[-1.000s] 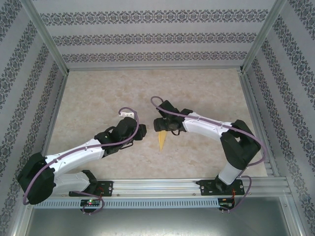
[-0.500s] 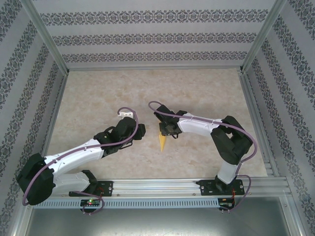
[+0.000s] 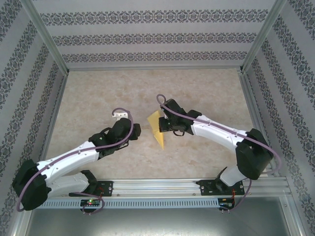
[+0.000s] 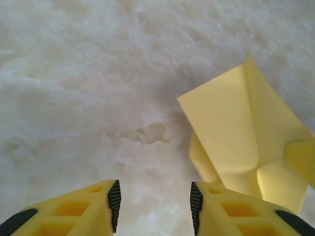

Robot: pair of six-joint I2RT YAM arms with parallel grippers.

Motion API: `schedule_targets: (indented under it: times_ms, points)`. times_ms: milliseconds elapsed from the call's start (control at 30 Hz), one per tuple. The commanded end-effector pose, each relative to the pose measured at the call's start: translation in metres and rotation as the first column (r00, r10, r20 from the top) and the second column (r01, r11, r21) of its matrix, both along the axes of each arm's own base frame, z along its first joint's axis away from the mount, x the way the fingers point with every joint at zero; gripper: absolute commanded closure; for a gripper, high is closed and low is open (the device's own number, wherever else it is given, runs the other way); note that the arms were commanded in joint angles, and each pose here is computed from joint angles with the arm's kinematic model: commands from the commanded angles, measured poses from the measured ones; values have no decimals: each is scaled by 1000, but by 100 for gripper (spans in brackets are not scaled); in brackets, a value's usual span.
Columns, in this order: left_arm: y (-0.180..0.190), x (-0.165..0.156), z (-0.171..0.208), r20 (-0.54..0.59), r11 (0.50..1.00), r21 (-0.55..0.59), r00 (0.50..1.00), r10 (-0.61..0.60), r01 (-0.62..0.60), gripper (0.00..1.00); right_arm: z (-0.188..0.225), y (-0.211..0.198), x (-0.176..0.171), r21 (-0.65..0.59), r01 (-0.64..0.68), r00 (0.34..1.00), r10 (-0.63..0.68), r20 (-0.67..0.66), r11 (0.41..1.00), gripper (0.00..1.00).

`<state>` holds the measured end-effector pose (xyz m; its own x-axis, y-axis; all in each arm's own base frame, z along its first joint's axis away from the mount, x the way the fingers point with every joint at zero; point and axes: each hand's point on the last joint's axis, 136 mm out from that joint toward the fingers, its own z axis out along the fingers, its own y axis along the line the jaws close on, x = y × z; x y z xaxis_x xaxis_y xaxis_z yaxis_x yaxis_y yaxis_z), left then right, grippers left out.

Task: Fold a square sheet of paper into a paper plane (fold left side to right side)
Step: Turn over the paper plane at the center of the table, then pick up the paper plane at the center of the table.

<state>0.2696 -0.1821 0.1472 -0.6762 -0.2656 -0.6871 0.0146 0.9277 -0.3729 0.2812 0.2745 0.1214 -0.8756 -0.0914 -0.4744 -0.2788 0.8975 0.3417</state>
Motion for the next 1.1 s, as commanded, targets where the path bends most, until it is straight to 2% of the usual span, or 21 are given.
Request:
schedule_targets:
  times_ms: [0,100,233,333,467,567,633,700,833,933,1067]
  points:
    - [21,-1,7,22,996,2,996,86,-86,55,-11,5,-11,116,-31,997,39,-67,993,100]
    - [24,-4,9,25,996,-1,995,94,-94,55,-37,-6,-15,163,18,991,4,-134,986,100]
    - [25,-5,9,15,996,8,996,91,-91,54,-72,-36,-15,111,96,979,-74,-192,989,98]
    - [23,-5,11,15,996,-3,996,86,-86,54,-79,-59,-17,57,125,975,-112,-191,991,90]
    - [20,-4,12,14,997,-6,997,74,-74,53,-68,-98,-18,-107,150,979,-163,-125,983,72]
    - [18,-3,11,16,998,-4,997,69,-69,52,-61,-131,-20,-263,167,975,-198,-97,950,66]
    - [18,-2,12,17,998,0,998,66,-66,52,-54,-138,-24,-314,144,979,-182,-95,938,64]
    - [17,-2,12,18,998,6,998,64,-64,52,-42,-125,-29,-278,90,989,-118,-85,956,61]
    - [16,-1,13,22,998,5,998,61,-61,50,-25,-82,-46,-99,-19,996,10,-94,995,50]
    - [16,-1,12,22,998,7,998,58,-58,47,-33,-82,-55,-102,-14,990,0,-141,995,43]
    - [16,-1,12,24,998,12,998,54,-54,44,-45,-74,-67,-53,-21,979,10,-204,998,40]
